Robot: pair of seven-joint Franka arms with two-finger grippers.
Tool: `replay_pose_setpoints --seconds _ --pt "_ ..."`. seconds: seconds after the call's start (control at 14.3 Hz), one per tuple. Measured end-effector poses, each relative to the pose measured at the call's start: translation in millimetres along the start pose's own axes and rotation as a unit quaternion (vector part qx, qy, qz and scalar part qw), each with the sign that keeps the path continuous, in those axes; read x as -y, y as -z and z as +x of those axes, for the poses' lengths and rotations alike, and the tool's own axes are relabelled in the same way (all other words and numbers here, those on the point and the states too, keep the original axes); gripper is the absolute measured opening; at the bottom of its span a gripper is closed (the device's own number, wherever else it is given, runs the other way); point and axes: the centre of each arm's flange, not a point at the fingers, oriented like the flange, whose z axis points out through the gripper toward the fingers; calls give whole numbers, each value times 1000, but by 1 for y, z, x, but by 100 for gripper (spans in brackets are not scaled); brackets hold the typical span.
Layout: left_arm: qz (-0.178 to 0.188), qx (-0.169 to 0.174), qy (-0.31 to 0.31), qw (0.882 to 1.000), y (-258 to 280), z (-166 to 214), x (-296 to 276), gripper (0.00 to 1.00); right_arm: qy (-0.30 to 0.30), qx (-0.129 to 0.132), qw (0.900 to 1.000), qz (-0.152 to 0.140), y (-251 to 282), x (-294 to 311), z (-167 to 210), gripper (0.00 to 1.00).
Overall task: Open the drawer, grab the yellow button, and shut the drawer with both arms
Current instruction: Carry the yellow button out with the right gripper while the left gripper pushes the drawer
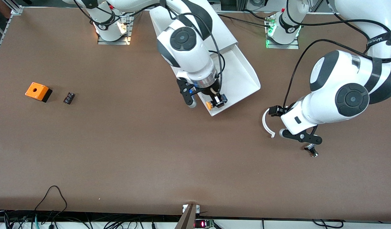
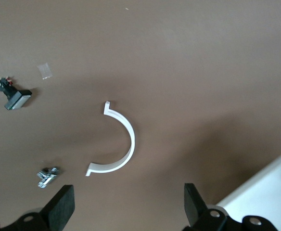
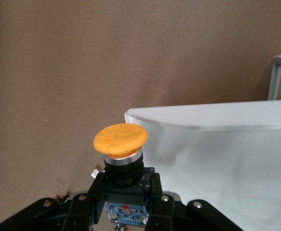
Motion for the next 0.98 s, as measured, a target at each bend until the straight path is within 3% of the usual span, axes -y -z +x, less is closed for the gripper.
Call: replay_pose_setpoints --seconds 0.28,0.56,0.7,0.98 --pt "-13 -32 102 994 -33 13 -15 100 66 9 998 -17 43 9 41 41" --pt "-13 -26 187 982 -72 3 -70 100 158 6 986 -52 74 15 114 41" --pt "-11 -27 215 976 -90 -6 -100 100 212 11 974 -74 94 15 159 41" --pt "9 -12 245 969 -118 -38 -154 100 328 26 936 -121 126 -1 252 41"
